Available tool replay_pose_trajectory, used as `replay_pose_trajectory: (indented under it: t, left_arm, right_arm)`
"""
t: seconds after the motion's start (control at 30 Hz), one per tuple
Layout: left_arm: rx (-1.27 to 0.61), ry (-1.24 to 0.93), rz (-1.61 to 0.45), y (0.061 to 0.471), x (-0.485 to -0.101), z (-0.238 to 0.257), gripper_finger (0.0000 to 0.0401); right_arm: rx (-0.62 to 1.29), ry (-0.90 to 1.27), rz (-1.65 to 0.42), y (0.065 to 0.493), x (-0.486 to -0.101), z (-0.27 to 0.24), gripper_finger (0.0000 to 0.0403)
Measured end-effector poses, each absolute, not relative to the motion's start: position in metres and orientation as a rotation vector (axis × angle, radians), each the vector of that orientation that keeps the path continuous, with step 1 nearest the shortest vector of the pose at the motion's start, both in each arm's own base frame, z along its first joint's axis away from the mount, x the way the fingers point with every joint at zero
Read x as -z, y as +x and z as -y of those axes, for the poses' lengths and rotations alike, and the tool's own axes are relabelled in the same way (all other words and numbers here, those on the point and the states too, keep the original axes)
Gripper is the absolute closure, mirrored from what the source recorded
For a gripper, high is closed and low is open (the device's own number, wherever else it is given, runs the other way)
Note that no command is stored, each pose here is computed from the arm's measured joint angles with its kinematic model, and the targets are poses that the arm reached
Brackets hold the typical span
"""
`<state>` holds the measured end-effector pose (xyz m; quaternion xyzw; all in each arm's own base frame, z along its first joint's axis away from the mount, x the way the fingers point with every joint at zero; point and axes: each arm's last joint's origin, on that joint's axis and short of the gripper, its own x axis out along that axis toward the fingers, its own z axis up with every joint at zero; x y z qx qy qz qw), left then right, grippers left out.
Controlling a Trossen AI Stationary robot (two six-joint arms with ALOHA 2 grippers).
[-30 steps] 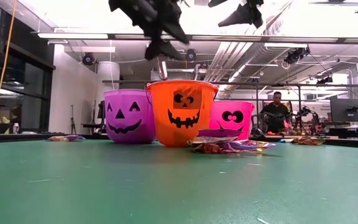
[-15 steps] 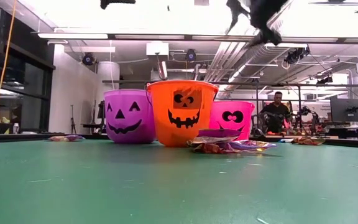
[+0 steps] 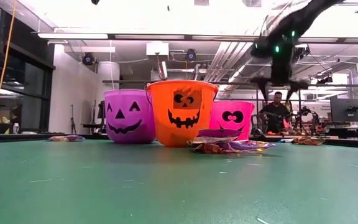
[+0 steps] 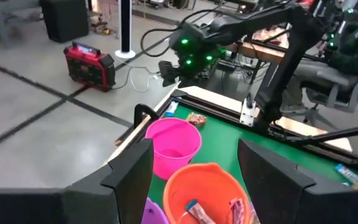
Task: Sort candy by brand, put in halloween buckets
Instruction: Put the white chocolate into the orange bucket
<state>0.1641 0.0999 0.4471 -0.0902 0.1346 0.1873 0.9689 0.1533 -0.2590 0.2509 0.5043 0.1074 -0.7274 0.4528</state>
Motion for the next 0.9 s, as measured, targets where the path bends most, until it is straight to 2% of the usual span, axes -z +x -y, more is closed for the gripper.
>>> replay_pose_trajectory:
  t: [0.23, 0.43, 0.53, 0.7, 0.9]
  left_arm:
    - [-0.389, -0.220, -0.269, 0.165, -0.446, -0.101, 0.0181]
    - [-0.394, -0.246, -0.264, 0.165, -0.446, -0.101, 0.0181]
    - [-0.394, -0.246, -0.264, 0.165, -0.446, -0.101, 0.0181]
    - [-0.396, -0.246, -0.264, 0.165, -0.446, -0.101, 0.0181]
    - [-0.398, -0.262, -0.283, 0.165, -0.444, -0.101, 0.0181]
  right_arm:
    - [1.875, 1.406, -0.421, 0.139, -0.196, 0.291, 0.0110]
    - [1.990, 1.471, -0.597, 0.136, -0.164, 0.290, 0.0110]
    - [2.011, 1.447, -0.632, 0.138, -0.157, 0.291, 0.0110]
    - [2.056, 1.395, -0.534, 0.140, -0.158, 0.295, 0.0110]
    - [2.060, 1.382, -0.523, 0.136, -0.157, 0.300, 0.0110]
